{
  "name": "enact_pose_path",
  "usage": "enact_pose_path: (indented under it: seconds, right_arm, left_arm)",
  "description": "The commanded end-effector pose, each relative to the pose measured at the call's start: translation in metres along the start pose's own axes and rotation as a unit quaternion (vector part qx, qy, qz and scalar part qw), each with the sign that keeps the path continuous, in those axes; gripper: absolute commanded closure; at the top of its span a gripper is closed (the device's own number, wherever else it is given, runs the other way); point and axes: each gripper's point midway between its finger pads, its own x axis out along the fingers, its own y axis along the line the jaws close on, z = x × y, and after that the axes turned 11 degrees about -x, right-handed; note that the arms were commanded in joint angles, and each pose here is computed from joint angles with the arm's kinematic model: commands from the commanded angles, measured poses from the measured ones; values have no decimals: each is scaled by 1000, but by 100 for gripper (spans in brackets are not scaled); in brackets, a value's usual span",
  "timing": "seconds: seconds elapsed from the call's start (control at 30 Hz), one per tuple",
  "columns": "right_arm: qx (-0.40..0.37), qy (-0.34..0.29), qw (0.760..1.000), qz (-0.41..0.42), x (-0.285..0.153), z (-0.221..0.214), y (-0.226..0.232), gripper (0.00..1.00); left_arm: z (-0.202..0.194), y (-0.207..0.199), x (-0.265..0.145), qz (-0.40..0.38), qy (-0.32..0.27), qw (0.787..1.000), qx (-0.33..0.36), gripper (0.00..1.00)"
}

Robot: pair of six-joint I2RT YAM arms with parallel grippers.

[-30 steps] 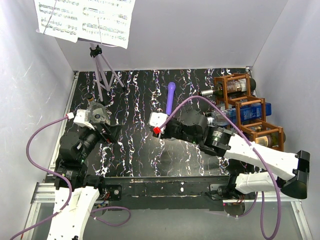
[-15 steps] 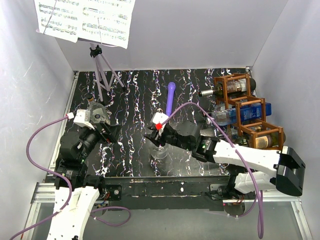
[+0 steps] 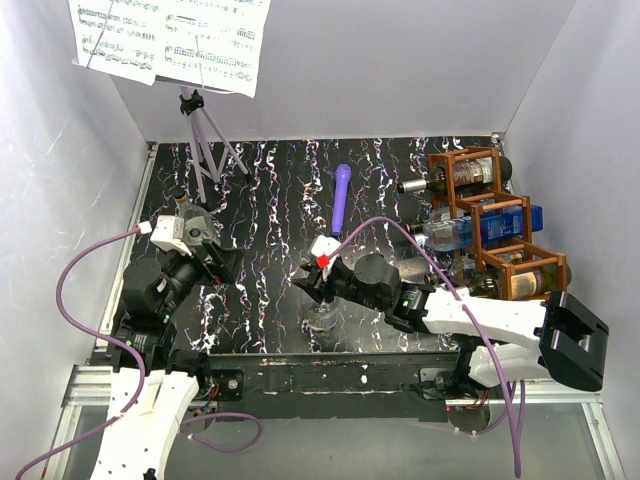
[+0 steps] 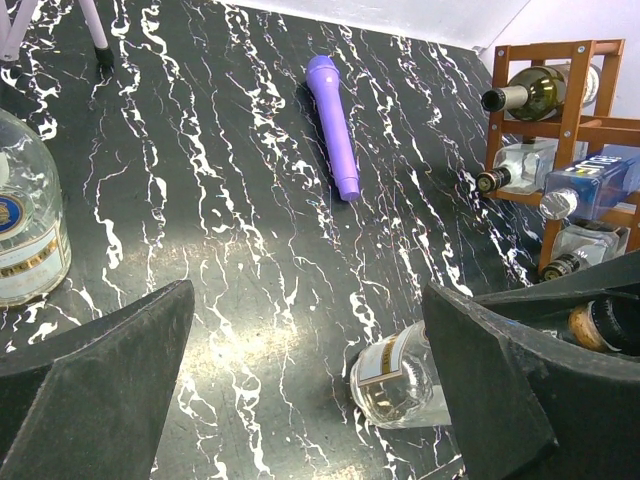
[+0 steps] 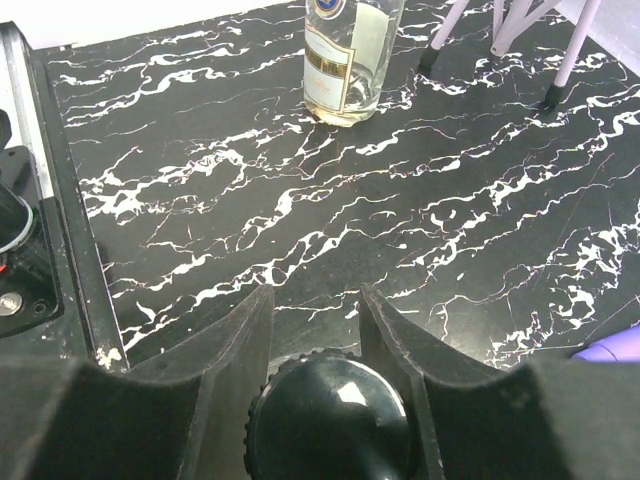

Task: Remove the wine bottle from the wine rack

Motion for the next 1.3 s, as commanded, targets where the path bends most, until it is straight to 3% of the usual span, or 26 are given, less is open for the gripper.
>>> enact_pose_path:
  seconds: [0.0,0.07,0.37,0.53,0.77,0.93,1.27]
  right_arm:
    - [14,-167,984,-56,-16,99,-30,55]
    - [17,-165,985,-54,-17,97,-29,49]
    - [51,-157,984,-61,-29,110,-35,39]
    - [137,-129,978,-90,-53,132,-51,21]
    - [224,-51,965,-128,-89,124,-61,19]
    - [216,-66,965,-137,-110,124,-65,18]
    - [204,-97,957,-182,-144,130,-84,18]
  left_arm:
    - [4,-7,-1,-13,0,1000,8,2]
    - [3,-7,0,-16,2,1000,8,2]
    - [1,-9,-1,-21,5,1000,7,2]
    - [-4,-34,-2,-82,45,996,5,2]
    - [-4,-68,-12,-154,84,984,16,2]
    - [-7,-83,-15,-181,89,979,35,2]
    - [-50,-115,16,-157,119,978,72,4]
